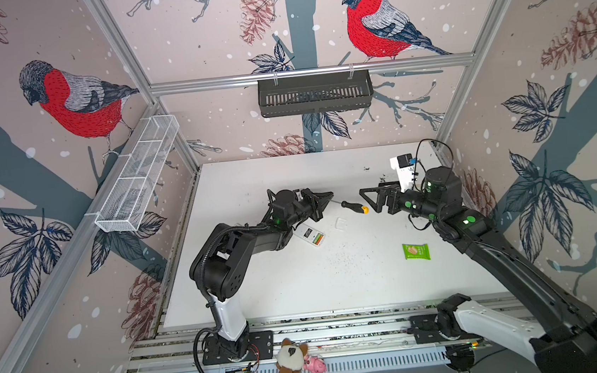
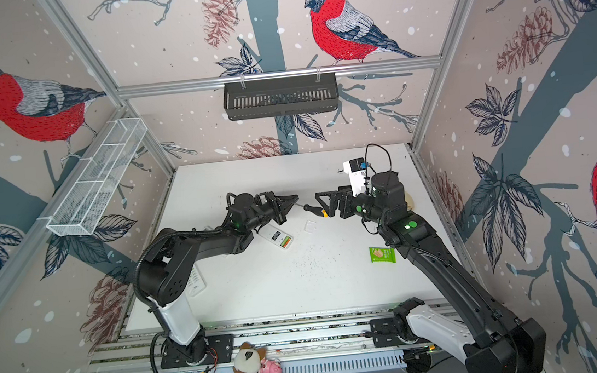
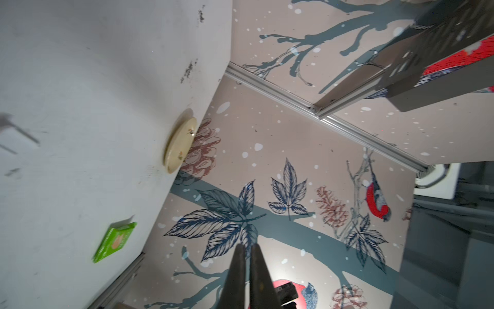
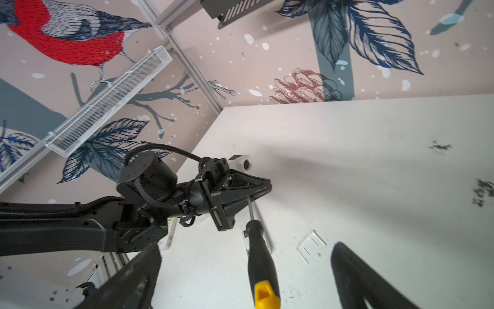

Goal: Unload the batteries from the remote control

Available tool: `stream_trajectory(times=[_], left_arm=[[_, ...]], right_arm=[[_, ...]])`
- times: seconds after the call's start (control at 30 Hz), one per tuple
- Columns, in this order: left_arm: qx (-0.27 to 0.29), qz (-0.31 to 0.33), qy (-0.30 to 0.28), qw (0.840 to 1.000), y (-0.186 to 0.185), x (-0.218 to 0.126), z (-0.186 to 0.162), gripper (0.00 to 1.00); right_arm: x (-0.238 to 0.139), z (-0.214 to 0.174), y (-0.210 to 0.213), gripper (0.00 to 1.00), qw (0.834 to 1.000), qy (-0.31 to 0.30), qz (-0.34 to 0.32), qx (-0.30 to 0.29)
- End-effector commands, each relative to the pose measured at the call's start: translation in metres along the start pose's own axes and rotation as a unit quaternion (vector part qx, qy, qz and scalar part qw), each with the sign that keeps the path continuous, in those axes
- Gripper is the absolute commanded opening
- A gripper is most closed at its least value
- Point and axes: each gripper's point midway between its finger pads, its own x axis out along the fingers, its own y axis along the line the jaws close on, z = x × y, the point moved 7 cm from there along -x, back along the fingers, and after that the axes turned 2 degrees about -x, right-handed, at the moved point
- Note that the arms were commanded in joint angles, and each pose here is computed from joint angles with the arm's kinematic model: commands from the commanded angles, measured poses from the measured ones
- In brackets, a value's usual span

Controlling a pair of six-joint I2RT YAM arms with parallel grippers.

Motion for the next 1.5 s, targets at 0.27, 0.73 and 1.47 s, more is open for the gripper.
stream_trajectory(times=[0.27,0.73,1.47], left_arm=[[-0.081,-0.085,0.056,0.992,-0.037,0.010,-0.018,0.00],[-0.075,-0.079,0.047,0.993,-0.035,0.011,-0.018,0.00],[-0.065,-0.060,0.046,0.995,-0.030,0.014,-0.016,0.00]], right_arm=[[0.021,-0.001,-0.003,0.99,0.996,0.044,0.033,-0.064],[0.055,-0.007,-0.011,0.90,0.990,0.108,0.026,-0.084],[0.072,-0.014,-0.020,0.59,0.988,0.135,-0.002,-0.072]])
